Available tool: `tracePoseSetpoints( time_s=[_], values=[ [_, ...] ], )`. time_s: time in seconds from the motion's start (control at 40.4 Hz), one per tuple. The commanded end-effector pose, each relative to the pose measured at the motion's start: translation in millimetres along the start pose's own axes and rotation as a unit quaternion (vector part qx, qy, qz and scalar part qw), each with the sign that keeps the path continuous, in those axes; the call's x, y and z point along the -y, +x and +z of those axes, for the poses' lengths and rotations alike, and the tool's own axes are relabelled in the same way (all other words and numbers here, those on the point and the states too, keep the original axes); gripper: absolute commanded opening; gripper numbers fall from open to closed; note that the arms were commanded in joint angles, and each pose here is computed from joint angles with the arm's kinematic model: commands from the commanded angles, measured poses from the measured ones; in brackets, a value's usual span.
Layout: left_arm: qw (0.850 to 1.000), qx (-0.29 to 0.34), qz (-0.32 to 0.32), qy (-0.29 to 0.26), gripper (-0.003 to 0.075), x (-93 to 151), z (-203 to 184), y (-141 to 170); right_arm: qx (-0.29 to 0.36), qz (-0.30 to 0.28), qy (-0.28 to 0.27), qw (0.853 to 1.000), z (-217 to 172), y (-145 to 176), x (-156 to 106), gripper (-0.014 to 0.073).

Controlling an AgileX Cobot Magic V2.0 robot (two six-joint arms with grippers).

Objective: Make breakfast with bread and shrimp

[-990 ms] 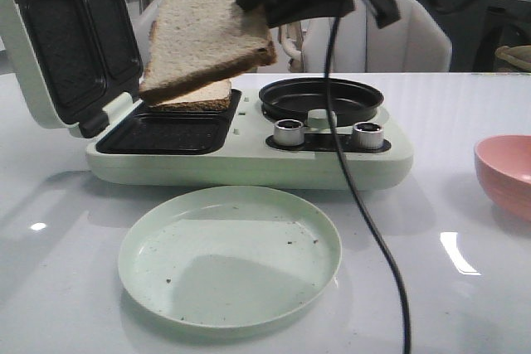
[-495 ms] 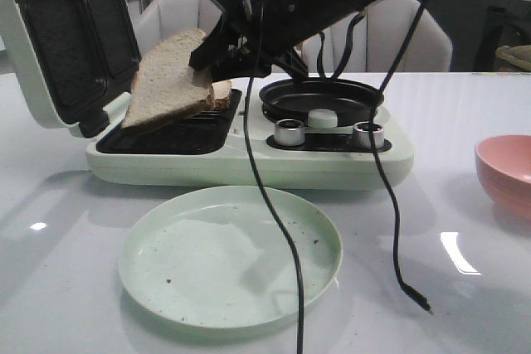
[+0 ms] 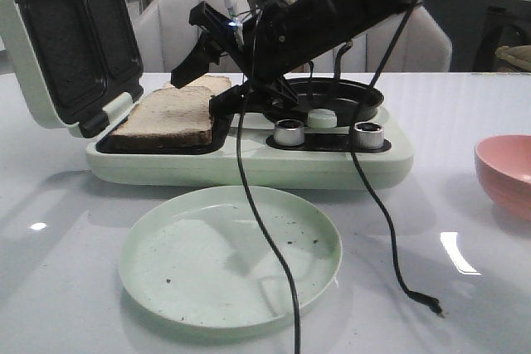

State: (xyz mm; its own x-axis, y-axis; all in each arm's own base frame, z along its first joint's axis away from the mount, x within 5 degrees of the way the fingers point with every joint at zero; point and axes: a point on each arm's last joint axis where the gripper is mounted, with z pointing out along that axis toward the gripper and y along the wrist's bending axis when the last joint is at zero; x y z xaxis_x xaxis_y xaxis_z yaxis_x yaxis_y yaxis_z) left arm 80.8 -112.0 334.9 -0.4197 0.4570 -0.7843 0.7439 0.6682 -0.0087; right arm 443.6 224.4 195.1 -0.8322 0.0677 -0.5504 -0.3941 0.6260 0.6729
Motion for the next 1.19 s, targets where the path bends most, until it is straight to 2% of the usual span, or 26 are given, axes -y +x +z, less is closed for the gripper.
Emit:
tracePoseSetpoints(
  time_s=[0.0,0.272,0.445,0.569,0.792,1.163],
  values=[
    [0.999,0.049,0.001,0.007,0.01,1,-7,-13,0.044,-0.025,-0.036,0.998,-33,-28,-35,0.0518],
    [0.999,0.049,0.001,0.007,0.01,1,-7,-13,0.034,-0.141,0.006,0.989,-94,-42,-72,0.0518],
    [0.999,0.049,0.001,0.007,0.0099,1,-7,-13,0.01,-0.17,0.106,0.98,-149,-42,-100,0.0517],
    [0.999,0.049,0.001,0.007,0.0099,1,-7,-13,0.014,-0.184,0.182,0.966,-190,-35,-114,0.0517],
    [0.999,0.049,0.001,0.007,0.0099,1,-7,-13,0.039,-0.222,0.234,0.946,-248,15,-126,0.0517],
    [0.999,0.049,0.001,0.007,0.0099,1,-7,-13,0.039,-0.196,0.272,0.941,-303,126,-113,0.0517]
  ],
)
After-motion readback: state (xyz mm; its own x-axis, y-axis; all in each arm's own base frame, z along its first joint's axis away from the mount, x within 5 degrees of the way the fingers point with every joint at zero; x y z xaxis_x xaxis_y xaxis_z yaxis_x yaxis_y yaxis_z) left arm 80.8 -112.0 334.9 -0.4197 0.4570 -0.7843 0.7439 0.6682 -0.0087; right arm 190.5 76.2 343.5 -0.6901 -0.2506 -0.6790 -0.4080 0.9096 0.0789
